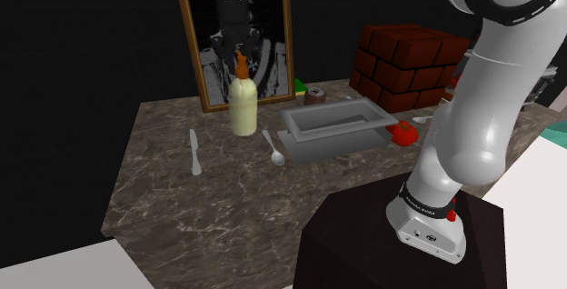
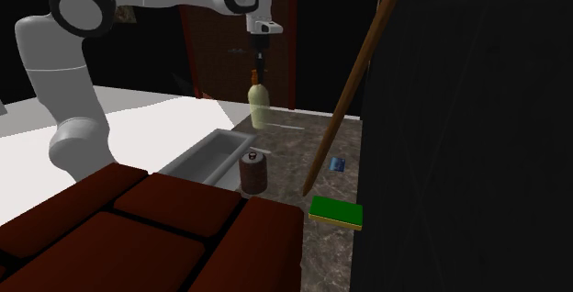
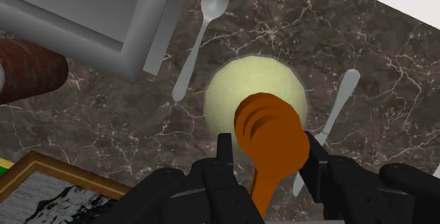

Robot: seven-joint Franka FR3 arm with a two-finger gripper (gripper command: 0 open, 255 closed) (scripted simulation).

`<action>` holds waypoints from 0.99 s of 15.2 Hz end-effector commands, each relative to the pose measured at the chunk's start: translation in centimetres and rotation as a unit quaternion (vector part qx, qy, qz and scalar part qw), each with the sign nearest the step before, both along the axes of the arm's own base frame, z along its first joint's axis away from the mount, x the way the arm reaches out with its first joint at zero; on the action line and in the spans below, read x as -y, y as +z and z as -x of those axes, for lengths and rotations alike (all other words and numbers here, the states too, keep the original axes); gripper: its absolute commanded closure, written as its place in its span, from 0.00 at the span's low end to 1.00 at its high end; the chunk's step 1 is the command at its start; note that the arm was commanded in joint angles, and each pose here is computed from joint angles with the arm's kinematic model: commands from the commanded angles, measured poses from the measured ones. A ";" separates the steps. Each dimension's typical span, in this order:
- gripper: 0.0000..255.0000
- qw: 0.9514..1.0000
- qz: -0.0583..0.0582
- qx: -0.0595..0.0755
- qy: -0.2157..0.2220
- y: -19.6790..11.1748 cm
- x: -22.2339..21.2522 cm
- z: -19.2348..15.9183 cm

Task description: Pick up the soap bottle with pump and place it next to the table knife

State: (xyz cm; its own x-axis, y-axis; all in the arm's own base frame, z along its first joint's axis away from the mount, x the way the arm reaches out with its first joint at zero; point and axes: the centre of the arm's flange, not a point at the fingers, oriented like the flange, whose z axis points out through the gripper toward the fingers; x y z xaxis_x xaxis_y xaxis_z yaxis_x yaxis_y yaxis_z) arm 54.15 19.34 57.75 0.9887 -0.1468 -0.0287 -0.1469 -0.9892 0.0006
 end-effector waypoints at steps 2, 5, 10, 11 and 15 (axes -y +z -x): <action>1.00 1.000 0.000 0.000 -0.001 0.3 -4.2 0.0; 1.00 1.000 0.000 0.000 -0.001 0.3 -8.2 0.0; 1.00 1.000 0.000 0.000 -0.001 0.3 -14.8 -0.1; 1.00 1.000 0.000 0.000 -0.001 0.3 -16.1 -0.1; 1.00 1.000 0.000 0.000 -0.001 0.4 -21.4 -0.1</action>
